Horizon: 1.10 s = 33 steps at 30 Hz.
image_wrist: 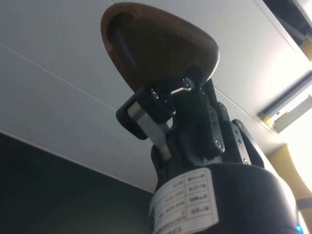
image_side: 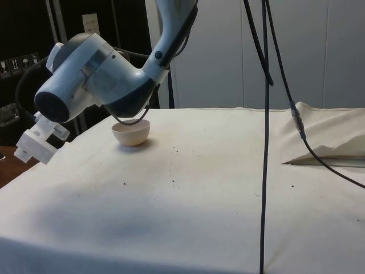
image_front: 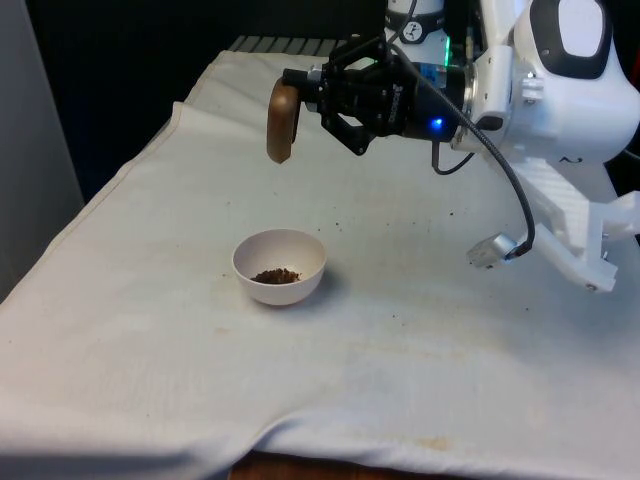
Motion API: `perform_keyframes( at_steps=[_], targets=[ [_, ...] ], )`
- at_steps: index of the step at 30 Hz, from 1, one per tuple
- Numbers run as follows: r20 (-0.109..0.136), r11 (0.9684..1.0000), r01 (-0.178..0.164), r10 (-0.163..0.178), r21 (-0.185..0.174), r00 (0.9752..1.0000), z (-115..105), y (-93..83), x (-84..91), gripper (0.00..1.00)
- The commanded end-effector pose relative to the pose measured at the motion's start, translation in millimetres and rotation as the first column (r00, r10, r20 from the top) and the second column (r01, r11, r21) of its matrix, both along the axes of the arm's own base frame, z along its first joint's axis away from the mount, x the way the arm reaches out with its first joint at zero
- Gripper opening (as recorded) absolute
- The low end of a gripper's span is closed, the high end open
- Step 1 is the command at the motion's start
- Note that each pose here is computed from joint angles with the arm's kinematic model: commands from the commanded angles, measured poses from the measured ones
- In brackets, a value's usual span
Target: Pour the coffee beans from the cup into the bowl.
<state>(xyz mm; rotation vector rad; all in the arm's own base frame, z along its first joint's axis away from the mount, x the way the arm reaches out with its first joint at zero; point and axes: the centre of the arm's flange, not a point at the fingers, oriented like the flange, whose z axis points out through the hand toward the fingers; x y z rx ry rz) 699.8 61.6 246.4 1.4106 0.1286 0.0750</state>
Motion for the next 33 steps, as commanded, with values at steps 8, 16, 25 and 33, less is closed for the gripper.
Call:
perform_keyframes(
  at_steps=[8,16,25,33],
  targets=[
    [0.002,1.0000,0.000,0.000,0.000,1.0000,0.6,0.0,0.6,0.00],
    [0.006,0.9999,0.001,-0.001,0.014,1.0000,0.2,-0.1,0.3,0.00],
    [0.026,0.9977,0.011,-0.013,0.067,0.9996,0.9,-0.5,0.6,0.00],
    [0.045,0.9935,0.027,-0.032,0.110,0.9985,2.6,0.2,-0.7,0.00]
  ],
)
